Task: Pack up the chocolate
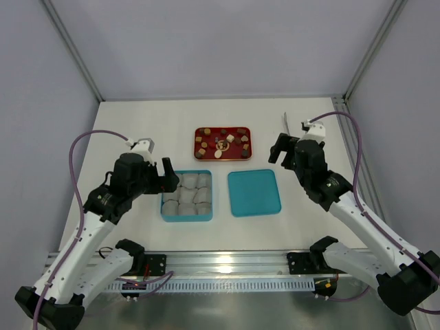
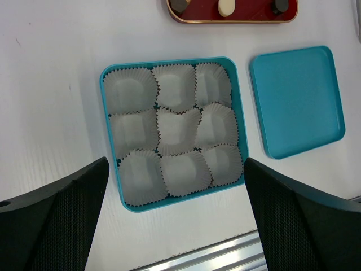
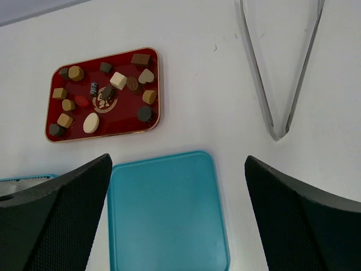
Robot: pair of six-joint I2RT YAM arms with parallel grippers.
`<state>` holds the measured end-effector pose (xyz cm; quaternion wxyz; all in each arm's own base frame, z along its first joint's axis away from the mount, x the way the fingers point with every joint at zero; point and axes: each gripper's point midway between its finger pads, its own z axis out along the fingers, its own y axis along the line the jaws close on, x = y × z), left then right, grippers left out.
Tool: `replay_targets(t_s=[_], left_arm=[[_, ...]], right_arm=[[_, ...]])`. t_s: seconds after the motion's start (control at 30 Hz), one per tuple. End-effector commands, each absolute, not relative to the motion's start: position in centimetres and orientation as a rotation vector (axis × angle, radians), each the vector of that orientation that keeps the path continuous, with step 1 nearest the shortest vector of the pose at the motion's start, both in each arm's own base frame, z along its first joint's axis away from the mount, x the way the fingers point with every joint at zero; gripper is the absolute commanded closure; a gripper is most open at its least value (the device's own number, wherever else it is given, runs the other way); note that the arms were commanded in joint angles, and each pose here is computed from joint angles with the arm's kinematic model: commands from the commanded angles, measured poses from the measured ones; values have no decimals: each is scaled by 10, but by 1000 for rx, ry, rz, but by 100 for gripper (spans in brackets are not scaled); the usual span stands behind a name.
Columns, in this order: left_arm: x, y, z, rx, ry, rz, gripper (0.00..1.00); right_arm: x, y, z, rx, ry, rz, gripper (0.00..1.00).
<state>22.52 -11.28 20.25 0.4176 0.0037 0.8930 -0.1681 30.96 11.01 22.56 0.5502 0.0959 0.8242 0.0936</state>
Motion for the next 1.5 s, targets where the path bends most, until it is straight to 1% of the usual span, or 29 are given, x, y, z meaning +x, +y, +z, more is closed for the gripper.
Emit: replay_targets(t_s=[0.0, 0.23, 0.37, 0.47, 0.5, 0.53, 0.57, 0.6, 0.67, 0.8, 0.83, 0.9, 0.97, 1.07, 1.2, 1.47], left_arm=[[229, -117, 207, 9, 2216, -448, 0], [229, -119, 207, 11, 2217, -455, 0], [228, -119, 208, 14, 2215, -463, 0], [227, -119, 210, 14, 2206, -466, 0], [226, -119, 211, 14, 2203, -467, 0], [226, -119, 211, 14, 2200, -468, 0], [226, -118, 213, 11, 2195, -469, 0], [226, -119, 213, 17, 2194, -470, 0], [226, -118, 213, 14, 2192, -471, 0], [226, -118, 214, 17, 2189, -470, 0], [226, -118, 213, 17, 2192, -469, 0], [226, -118, 214, 16, 2187, -472, 0], [225, -118, 215, 15, 2184, -473, 0], [225, -118, 216, 14, 2181, -471, 0], [226, -118, 214, 15, 2187, -470, 0], [226, -118, 212, 19, 2195, -467, 0]], right_arm=[[309, 107, 238, 229, 1906, 222, 0], [310, 112, 241, 179, 1930, 225, 0], [319, 113, 247, 147, 1961, 191, 0], [337, 100, 247, 165, 2005, 141, 0], [347, 92, 235, 176, 2062, 158, 0], [358, 86, 239, 193, 2068, 178, 0], [365, 80, 235, 208, 2092, 188, 0], [377, 68, 216, 233, 2155, 183, 0], [393, 58, 219, 249, 2162, 155, 0], [429, 29, 196, 304, 2229, 80, 0], [436, 23, 172, 312, 2294, 65, 0], [445, 12, 162, 310, 2336, 23, 0], [450, 3, 138, 314, 2397, 3, 0], [455, -1, 118, 281, 2456, -20, 0], [456, -4, 101, 260, 2506, -48, 0], [457, 1, 65, 219, 2591, -18, 0]])
